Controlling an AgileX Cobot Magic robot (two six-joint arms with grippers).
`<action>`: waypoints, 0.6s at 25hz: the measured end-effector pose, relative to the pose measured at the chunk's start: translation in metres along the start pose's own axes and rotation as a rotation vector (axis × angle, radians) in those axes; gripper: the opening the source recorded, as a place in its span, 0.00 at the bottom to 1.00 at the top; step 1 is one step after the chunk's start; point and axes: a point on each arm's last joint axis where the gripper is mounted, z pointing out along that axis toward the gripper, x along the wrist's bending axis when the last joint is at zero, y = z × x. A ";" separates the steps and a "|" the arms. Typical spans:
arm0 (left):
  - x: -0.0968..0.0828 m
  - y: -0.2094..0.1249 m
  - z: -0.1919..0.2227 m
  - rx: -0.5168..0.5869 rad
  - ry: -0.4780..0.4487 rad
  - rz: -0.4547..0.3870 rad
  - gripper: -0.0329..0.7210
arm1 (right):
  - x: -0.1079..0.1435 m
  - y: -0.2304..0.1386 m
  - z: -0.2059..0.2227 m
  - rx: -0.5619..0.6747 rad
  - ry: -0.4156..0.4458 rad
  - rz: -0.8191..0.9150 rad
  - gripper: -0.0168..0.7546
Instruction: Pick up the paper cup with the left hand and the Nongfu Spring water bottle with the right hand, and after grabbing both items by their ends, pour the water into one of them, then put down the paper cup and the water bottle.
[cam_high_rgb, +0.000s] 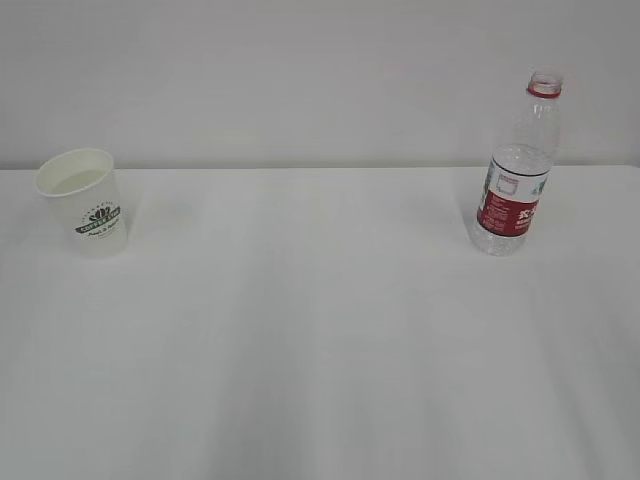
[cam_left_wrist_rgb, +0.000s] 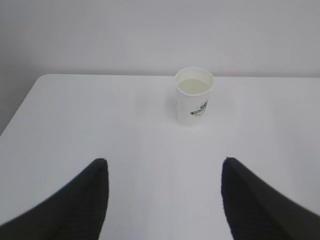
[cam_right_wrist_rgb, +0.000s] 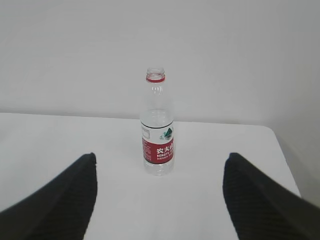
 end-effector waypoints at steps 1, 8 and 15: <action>0.000 -0.001 0.000 0.011 -0.003 -0.001 0.73 | 0.000 0.003 -0.003 0.004 0.000 0.006 0.78; -0.001 -0.010 0.000 0.105 -0.008 -0.009 0.73 | -0.001 0.005 -0.013 0.120 -0.003 0.028 0.78; 0.000 -0.020 -0.002 0.217 -0.002 -0.009 0.73 | -0.001 -0.006 -0.023 0.212 -0.007 0.046 0.78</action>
